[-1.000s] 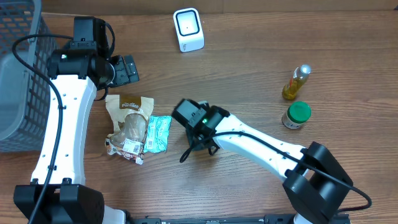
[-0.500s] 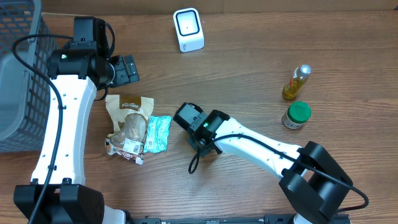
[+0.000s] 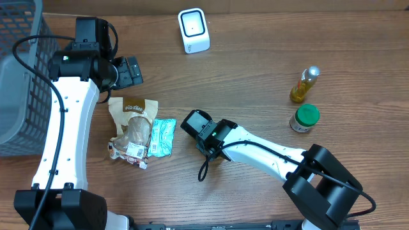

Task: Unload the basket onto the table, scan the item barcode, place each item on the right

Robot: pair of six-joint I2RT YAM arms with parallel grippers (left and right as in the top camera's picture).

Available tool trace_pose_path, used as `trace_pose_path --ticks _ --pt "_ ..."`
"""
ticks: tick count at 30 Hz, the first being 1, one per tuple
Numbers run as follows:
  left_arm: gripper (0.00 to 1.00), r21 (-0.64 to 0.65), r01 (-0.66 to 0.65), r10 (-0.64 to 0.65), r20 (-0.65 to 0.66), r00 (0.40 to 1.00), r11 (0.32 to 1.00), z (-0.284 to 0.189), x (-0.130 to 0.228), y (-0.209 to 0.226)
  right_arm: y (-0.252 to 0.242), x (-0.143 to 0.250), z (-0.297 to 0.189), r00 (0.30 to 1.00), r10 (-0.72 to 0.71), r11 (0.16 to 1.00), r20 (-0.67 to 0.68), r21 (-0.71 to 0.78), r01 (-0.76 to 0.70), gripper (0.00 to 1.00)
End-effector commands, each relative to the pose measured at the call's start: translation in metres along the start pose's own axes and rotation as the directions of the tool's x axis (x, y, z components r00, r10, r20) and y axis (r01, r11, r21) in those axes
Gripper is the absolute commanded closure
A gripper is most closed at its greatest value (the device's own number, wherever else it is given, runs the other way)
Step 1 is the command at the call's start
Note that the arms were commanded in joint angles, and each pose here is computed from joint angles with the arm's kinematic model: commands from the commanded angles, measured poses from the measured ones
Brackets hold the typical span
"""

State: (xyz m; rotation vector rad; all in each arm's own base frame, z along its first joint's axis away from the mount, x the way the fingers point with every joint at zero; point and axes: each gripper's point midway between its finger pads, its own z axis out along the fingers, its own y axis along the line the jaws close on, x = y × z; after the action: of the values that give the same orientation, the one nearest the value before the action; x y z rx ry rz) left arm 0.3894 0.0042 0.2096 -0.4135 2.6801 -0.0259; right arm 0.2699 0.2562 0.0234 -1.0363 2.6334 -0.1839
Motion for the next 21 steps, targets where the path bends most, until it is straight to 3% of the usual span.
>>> trace_pose_path --ticks 1,13,14,16,21 --pt "0.01 -0.003 -0.012 0.012 0.024 1.000 1.000 -0.005 -0.006 0.001 -0.004 0.006 0.002 1.000 -0.005 1.000 -0.010 0.018 0.005 0.63" --pt "0.01 -0.003 -0.012 0.012 0.024 1.000 1.000 -0.005 -0.006 0.001 0.002 0.014 0.012 1.000 -0.005 1.000 -0.011 -0.005 0.005 0.68" --pt "0.00 -0.003 -0.012 0.012 0.024 1.000 1.000 -0.005 -0.006 0.001 0.002 0.014 0.012 1.000 -0.005 1.000 -0.011 -0.005 0.005 0.73" --pt "0.00 -0.003 -0.012 0.012 0.024 1.000 1.000 -0.005 -0.006 0.001 0.002 0.013 0.011 1.000 -0.005 1.000 -0.010 -0.005 0.005 0.93" --pt "0.01 -0.003 -0.012 0.012 0.024 1.000 1.000 -0.005 -0.006 0.001 0.001 0.001 -0.001 0.996 0.089 0.996 0.008 -0.013 -0.089 0.96"
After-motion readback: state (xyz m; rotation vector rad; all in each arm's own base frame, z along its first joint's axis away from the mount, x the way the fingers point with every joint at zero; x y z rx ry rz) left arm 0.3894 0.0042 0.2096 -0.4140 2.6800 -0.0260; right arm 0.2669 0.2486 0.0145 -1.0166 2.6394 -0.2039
